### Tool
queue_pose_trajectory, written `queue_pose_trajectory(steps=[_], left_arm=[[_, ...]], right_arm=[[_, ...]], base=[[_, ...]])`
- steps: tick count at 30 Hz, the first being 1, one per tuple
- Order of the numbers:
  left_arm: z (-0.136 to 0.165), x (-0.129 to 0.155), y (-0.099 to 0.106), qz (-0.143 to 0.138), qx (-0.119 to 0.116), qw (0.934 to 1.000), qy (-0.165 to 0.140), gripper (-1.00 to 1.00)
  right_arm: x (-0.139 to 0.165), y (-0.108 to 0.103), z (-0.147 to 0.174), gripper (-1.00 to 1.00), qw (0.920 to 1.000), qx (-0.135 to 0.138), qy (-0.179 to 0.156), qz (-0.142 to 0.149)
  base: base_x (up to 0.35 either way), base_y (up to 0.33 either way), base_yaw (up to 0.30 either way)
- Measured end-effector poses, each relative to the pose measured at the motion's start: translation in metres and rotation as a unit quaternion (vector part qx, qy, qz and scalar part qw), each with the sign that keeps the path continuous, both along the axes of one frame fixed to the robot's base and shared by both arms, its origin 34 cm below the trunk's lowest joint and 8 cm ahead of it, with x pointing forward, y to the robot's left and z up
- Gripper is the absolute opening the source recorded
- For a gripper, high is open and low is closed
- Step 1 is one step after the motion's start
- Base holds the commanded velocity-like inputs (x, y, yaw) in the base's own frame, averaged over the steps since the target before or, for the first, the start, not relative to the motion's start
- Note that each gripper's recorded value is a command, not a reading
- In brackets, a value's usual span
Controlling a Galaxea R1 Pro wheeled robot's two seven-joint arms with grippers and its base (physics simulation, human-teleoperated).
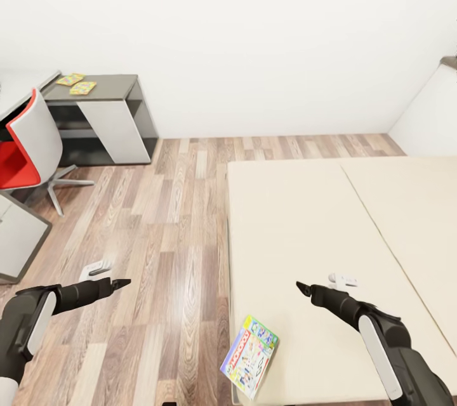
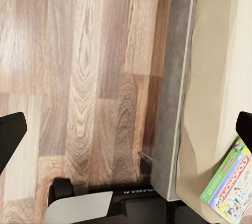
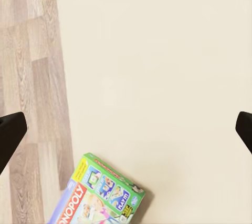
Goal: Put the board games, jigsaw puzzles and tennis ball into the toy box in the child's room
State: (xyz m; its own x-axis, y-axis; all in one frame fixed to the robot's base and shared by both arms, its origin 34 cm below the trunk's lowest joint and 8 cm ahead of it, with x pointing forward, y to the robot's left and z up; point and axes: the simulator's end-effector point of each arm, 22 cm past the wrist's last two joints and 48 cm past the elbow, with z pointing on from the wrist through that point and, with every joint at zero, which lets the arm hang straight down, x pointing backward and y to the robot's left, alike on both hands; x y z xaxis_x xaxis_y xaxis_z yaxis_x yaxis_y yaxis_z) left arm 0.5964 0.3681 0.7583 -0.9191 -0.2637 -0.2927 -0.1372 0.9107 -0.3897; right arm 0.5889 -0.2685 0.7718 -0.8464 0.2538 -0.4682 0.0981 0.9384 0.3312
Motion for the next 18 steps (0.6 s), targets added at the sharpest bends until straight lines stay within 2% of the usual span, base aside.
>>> queue_pose_trajectory(steps=[12, 18], left_arm=[[0.016, 0.005, -0.002, 0.001, -0.008, 1.0000, -0.003, 1.00], [0.041, 0.019, -0.006, -0.009, -0.003, 0.9996, -0.027, 1.00]], right_arm=[[-0.006, 0.011, 0.035, 1.00, 0.9998, 0.004, -0.012, 0.018], [-0.009, 0.014, 0.040, 1.00, 0.9997, 0.007, -0.011, 0.021]], base=[[0.000, 0.000, 0.000], [0.000, 0.000, 0.000]])
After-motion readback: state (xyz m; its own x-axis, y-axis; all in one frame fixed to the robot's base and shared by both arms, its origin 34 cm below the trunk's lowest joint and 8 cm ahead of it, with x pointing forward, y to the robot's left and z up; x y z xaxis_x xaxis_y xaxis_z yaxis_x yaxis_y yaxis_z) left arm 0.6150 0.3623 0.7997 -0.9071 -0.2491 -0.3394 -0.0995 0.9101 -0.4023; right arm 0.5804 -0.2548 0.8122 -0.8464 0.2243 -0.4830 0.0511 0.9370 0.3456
